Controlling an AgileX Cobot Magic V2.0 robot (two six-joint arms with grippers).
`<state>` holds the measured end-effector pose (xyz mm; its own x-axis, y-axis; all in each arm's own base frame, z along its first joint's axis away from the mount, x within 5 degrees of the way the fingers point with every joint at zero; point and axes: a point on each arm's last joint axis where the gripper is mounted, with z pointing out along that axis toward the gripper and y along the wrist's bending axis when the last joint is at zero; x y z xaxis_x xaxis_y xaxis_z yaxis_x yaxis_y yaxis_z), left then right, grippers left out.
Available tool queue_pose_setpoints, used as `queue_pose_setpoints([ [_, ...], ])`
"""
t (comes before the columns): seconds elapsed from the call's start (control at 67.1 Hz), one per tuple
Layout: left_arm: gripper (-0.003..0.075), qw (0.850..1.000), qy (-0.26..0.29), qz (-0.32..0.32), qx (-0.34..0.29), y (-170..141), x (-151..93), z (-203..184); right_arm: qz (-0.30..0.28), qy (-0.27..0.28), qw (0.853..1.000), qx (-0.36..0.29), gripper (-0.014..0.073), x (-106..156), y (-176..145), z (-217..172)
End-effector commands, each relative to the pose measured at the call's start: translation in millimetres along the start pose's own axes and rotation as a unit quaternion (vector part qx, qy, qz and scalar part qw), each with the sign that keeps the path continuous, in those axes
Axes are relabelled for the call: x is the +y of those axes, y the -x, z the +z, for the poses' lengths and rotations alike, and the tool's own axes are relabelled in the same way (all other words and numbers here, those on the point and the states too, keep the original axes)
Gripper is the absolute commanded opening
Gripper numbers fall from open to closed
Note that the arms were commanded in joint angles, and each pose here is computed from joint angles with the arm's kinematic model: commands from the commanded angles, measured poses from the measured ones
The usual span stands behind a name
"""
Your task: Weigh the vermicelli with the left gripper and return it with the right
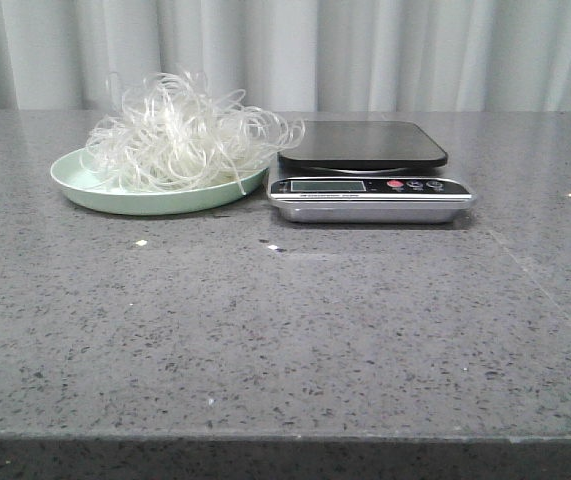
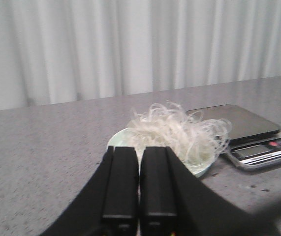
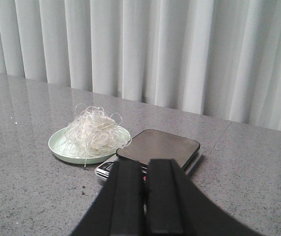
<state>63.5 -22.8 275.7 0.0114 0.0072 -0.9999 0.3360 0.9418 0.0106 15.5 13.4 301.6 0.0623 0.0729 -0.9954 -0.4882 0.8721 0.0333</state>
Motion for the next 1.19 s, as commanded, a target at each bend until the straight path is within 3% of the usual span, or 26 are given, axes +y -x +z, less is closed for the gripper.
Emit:
queue_pose_setpoints([
  [0.0, 0.0134, 0.997, 0.055, 0.004, -0.049, -3.8, 7.5, 0.2, -0.002, -0.006, 0.999, -0.052, 0.0168, -0.3, 14.5, -4.1],
  [0.164, 0.0134, 0.988, 0.151, 0.008, -0.033, -36.1, 18.3, -8.4, -0.002, -0.006, 0.999, -0.052, 0.0168, -0.3, 14.5, -4.1],
  [0.268, 0.0134, 0.982, 0.182, 0.01, -0.041, -52.3, 20.1, -14.4, -0.002, -0.006, 0.999, -0.052, 0.0168, -0.3, 14.5, -4.1],
  [0.417, 0.0134, 0.983, 0.182, 0.009, -0.022, -68.5, 19.1, -16.6, -0.002, -0.006, 0.999, -0.052, 0.0168, -0.3, 14.5, -4.1],
  [0.686, 0.0134, 0.982, 0.179, 0.005, -0.063, -61.5, 18.5, -17.4, -0.003, -0.006, 0.999, -0.052, 0.0168, -0.3, 14.5, -4.1],
  [1.178, 0.0134, 0.982, 0.178, -0.01, -0.063, -61.8, 18.6, -17.4, -0.003, -0.006, 0.999, -0.052, 0.0168, -0.3, 14.5, -4.1],
])
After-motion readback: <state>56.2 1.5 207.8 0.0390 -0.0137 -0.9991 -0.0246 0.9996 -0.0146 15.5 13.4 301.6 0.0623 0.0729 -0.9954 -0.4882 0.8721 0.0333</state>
